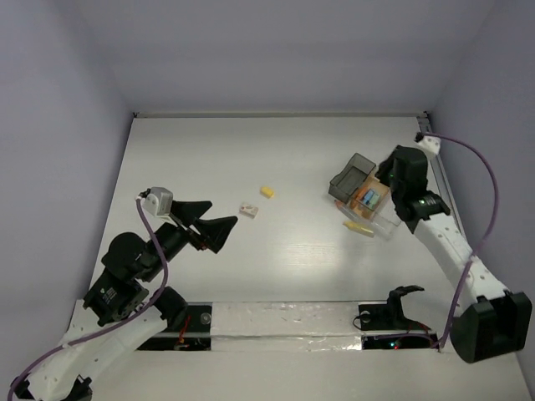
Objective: Sort the stationery into containers
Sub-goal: Place the stationery in the storage box.
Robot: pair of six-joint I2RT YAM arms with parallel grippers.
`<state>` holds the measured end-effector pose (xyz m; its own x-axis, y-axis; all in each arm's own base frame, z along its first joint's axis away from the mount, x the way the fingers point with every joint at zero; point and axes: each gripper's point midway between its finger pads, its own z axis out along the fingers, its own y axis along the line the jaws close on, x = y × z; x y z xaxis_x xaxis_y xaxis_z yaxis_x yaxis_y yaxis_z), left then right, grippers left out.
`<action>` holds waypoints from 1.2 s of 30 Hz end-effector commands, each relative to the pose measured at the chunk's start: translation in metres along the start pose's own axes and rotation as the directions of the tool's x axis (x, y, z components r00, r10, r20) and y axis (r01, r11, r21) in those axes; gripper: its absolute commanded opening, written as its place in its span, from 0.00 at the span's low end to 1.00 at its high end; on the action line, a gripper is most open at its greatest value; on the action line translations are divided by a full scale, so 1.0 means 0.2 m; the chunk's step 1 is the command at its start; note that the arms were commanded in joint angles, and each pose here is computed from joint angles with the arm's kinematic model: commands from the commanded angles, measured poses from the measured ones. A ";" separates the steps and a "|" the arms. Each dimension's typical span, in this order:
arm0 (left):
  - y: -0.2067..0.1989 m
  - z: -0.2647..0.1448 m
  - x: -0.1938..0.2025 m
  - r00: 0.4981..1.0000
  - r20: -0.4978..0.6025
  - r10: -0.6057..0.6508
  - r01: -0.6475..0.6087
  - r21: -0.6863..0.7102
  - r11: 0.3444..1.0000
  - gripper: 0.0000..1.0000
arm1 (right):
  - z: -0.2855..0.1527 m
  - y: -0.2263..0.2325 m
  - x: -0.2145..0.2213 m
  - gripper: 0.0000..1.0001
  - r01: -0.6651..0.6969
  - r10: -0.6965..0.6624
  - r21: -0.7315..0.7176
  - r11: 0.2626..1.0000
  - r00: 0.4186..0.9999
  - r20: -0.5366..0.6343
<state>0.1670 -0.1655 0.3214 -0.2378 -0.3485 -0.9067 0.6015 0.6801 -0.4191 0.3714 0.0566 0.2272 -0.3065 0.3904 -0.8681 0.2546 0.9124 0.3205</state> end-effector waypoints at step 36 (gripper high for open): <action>-0.11 -0.05 -0.11 0.995 0.099 0.022 -0.036 0.145 0.989 0.99 | -0.07 -0.04 0.13 1.00 0.017 -0.041 -0.184 0.983 0.991 -0.127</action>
<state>0.1472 -0.1632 0.3451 -0.1699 -0.3866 -0.9065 0.7027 0.5974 -0.3865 0.3306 -0.0075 0.1580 -0.4602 0.4164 -0.7841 0.3637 0.8941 0.2613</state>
